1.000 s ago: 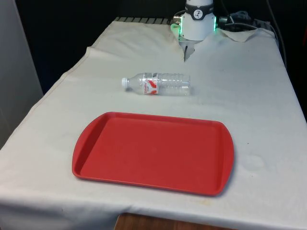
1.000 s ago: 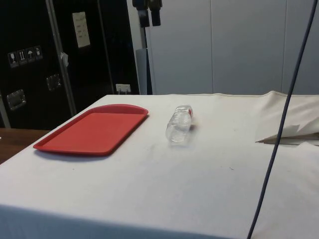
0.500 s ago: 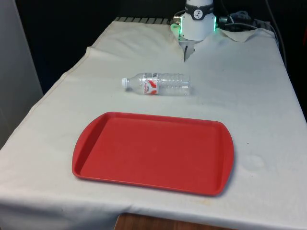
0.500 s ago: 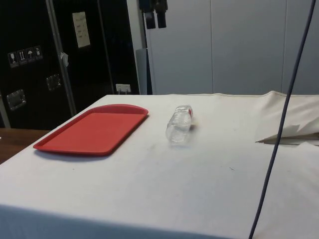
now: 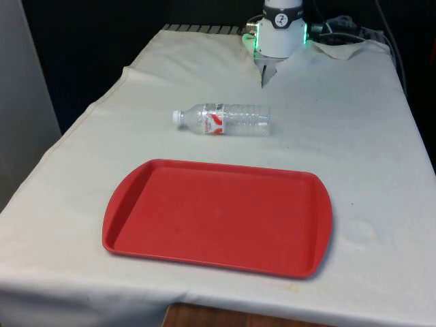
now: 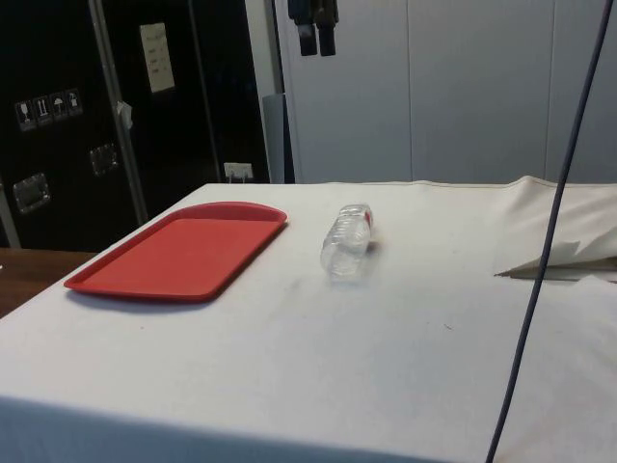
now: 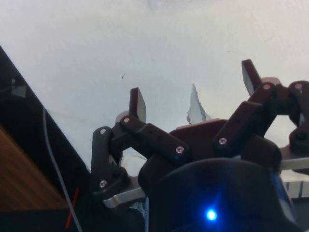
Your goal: Place the bottle upright on the tray.
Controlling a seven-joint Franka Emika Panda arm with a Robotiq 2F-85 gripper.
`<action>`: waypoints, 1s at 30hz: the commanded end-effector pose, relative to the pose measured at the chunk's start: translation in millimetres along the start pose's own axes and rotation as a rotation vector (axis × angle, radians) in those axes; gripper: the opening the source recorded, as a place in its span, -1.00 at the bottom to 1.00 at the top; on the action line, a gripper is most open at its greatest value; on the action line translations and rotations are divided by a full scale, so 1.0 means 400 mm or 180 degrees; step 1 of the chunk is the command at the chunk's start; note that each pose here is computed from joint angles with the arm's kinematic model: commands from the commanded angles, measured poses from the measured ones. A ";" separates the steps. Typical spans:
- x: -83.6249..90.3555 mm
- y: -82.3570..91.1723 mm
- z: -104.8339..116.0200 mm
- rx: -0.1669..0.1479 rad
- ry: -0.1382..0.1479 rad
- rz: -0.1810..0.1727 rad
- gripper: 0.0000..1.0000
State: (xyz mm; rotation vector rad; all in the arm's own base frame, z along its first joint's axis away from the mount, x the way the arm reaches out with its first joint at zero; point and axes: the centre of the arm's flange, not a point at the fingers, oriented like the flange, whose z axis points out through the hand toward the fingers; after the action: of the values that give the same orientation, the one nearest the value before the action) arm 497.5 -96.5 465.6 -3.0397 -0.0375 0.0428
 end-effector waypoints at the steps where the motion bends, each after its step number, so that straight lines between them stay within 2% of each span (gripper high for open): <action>1: -0.002 0.009 0.001 0.0008 0.0006 -0.0001 1.00; 2: -0.004 0.021 0.002 0.0039 0.0039 -0.0007 1.00; 7: -0.008 0.061 0.010 0.0102 0.0051 -0.0032 1.00; 8: -0.008 0.058 0.009 0.0087 0.0032 -0.0032 1.00; 13: -0.013 0.099 0.018 0.0150 0.0069 -0.0055 1.00; 17: -0.014 0.107 0.019 0.0146 0.0054 -0.0065 1.00; 18: -0.016 0.109 0.020 0.0155 0.0074 -0.0063 1.00; 23: -0.021 0.112 0.019 0.0099 0.0082 -0.0069 1.00; 24: -0.018 0.112 0.021 0.0142 0.0050 -0.0069 1.00; 26: -0.020 0.114 0.018 0.0035 0.0089 -0.0080 1.00; 30: -0.020 0.117 0.019 -0.0043 0.0098 -0.0090 1.00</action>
State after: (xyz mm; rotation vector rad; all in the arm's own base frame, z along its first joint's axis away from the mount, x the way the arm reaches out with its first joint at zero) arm 491.3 -142.3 452.8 -3.0352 -0.0843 0.0075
